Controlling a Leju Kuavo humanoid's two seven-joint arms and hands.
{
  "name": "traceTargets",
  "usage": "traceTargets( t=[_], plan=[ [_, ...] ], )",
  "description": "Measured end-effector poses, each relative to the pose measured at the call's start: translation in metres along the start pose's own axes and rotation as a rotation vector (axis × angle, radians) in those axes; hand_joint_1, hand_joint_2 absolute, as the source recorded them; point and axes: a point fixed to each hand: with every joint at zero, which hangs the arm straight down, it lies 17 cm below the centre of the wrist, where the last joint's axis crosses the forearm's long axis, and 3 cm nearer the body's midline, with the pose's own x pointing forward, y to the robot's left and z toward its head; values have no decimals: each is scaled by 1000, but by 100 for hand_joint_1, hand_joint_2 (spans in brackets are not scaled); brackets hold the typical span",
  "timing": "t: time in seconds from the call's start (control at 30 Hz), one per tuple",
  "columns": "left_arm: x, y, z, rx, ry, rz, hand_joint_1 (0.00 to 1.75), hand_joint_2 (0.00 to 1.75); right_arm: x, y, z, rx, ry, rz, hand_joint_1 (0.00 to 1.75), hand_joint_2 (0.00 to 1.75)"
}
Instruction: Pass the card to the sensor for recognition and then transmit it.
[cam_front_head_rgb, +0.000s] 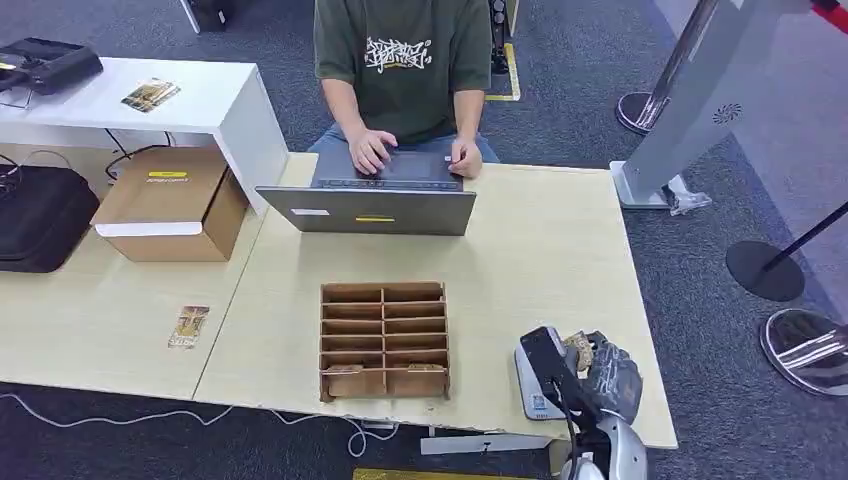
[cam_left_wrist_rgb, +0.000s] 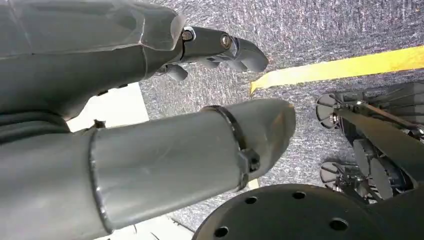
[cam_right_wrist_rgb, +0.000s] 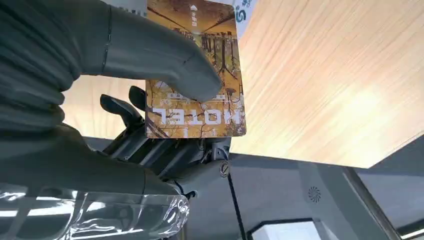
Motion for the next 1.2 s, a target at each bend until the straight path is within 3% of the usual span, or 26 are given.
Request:
traceTargets(
  t=[0.57,1.2],
  plan=[
    [4,2,-1,8,1,-17,0,0,0,16,-4,34,18,-67,175,175],
    [4,7,-1,20,10,-36,0,0,-43,35,-22,69,148,-100,175,175]
  ],
)
